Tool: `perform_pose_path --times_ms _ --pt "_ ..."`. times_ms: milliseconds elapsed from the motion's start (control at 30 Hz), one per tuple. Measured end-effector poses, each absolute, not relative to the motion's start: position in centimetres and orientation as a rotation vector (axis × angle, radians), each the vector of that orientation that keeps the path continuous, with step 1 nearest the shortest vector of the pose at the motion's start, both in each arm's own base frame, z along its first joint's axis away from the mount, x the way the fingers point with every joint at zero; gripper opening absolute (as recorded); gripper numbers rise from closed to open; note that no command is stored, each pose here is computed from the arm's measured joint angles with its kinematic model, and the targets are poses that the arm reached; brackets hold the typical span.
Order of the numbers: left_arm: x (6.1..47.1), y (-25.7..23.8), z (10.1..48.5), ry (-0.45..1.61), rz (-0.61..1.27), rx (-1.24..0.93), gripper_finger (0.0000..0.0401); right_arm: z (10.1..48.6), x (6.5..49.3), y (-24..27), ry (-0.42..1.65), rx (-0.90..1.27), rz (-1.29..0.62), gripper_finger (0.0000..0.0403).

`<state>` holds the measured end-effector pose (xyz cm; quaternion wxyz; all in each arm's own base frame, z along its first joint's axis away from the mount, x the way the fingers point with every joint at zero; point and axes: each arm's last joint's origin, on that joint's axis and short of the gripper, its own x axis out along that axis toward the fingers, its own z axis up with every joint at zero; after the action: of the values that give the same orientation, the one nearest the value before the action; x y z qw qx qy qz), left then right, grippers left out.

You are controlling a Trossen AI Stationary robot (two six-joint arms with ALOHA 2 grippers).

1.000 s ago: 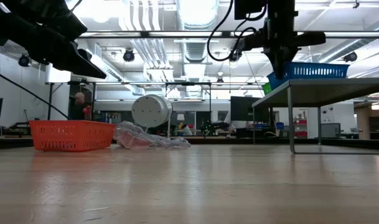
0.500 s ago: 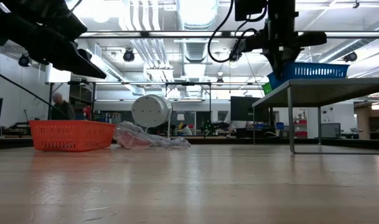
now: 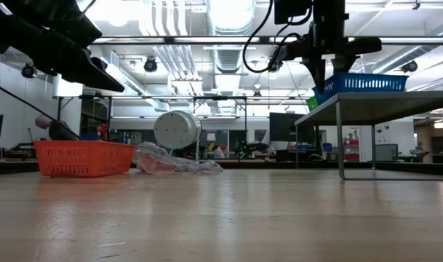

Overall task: Pick & Place Office Desk Supplies
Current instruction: Put the orange bin filled with spring keychains on the shelf

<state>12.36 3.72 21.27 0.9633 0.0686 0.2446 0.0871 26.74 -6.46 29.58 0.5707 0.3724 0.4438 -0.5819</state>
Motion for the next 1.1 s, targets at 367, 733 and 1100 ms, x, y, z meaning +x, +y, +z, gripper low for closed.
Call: perform_pose_path --times_ms 367,733,1100 --pt "12.4 3.7 21.3 0.495 0.176 0.139 0.0212 31.6 26.4 -6.1 1.041 0.835 -1.345 0.0153" --pt "12.4 3.7 21.3 0.495 0.176 0.139 0.0212 37.6 27.7 -4.0 0.825 0.582 -1.15 0.0168" --pt "12.4 3.7 21.3 0.495 0.175 0.139 0.0212 37.5 32.9 0.2 0.671 -0.102 -0.715 0.0153"
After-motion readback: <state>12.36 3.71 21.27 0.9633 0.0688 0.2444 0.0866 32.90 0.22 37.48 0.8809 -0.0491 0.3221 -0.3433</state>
